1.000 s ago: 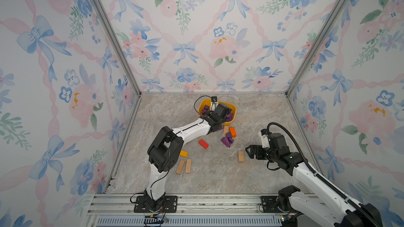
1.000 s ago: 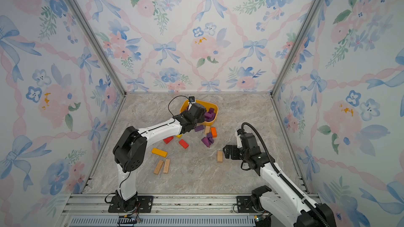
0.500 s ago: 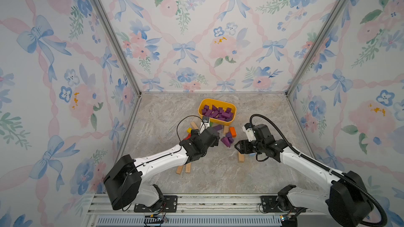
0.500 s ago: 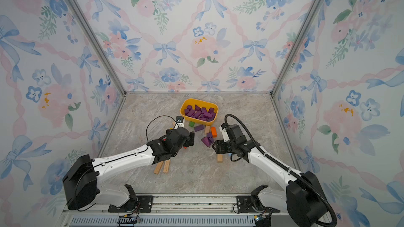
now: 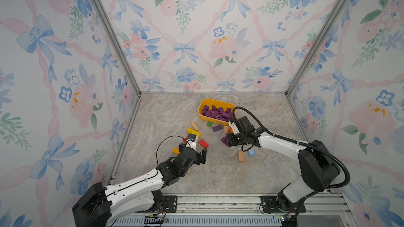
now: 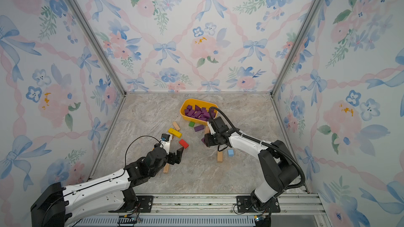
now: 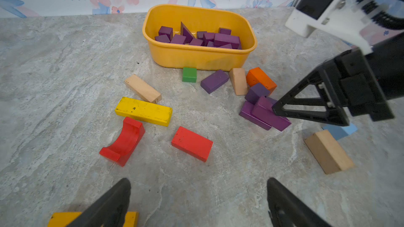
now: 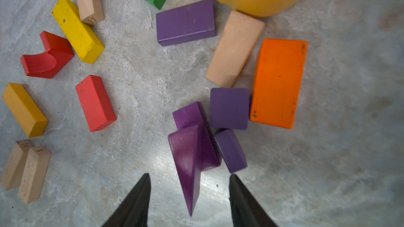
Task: Pick purple bricks into the storage bin
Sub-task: Pick up the building block from the center of the board.
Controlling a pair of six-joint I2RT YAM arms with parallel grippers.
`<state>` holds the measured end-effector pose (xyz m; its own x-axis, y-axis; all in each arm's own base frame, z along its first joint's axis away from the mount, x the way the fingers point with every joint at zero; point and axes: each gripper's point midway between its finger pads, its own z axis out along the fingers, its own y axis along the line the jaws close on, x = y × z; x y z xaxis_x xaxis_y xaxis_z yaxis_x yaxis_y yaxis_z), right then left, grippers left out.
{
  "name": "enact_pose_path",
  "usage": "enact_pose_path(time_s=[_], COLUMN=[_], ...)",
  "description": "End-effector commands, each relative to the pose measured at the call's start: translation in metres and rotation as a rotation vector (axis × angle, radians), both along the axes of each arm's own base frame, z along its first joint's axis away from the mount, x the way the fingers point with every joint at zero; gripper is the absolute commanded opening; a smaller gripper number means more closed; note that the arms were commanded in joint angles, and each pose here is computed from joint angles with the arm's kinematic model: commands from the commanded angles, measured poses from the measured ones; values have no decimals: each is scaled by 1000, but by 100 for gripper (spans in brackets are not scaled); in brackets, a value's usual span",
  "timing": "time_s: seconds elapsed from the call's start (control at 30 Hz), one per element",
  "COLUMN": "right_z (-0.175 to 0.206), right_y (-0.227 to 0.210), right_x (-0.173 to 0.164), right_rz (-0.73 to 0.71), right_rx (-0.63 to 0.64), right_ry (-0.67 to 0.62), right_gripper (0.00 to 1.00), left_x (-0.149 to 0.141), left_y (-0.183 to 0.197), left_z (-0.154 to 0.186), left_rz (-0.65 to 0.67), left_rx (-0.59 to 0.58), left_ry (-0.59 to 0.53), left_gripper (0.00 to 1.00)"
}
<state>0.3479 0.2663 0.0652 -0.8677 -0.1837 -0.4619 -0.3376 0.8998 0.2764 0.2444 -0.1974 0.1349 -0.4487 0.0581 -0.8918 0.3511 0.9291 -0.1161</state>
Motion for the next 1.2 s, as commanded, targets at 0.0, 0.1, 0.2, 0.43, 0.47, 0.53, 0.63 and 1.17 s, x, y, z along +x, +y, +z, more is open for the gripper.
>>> enact_pose_path(time_s=[0.0,0.1,0.2,0.43,0.47,0.53,0.63,1.17], right_z=[-11,-19,-26,-39,-40,-42,-43,8], right_y=[8,10,9,6,5,5,5,10], right_x=[4,6,9,14,14,15,16,34], right_rz=[-5,-9,-20,-30,-33,-32,-33,-78], right_rx=[-41,-82,-114,-175,-183,-192,-199,-75], right_ry=[17,26,41,59,60,62,64,1], right_gripper=[51,47,44,38,37,33,22,14], left_x=[-2,-1,2,5,6,7,8,9], left_y=[-9,-8,-9,-13,-13,-14,-16,-23], left_z=[3,-4,-9,-24,-26,-29,-35,-46], left_rz=[-63,-63,-62,-80,-81,-86,-89,-103], left_rx=[-1,20,36,102,112,127,146,132], left_ry=[-48,-56,-65,-62,-60,-59,-50,-29], left_gripper=[98,98,98,98,98,98,98,98])
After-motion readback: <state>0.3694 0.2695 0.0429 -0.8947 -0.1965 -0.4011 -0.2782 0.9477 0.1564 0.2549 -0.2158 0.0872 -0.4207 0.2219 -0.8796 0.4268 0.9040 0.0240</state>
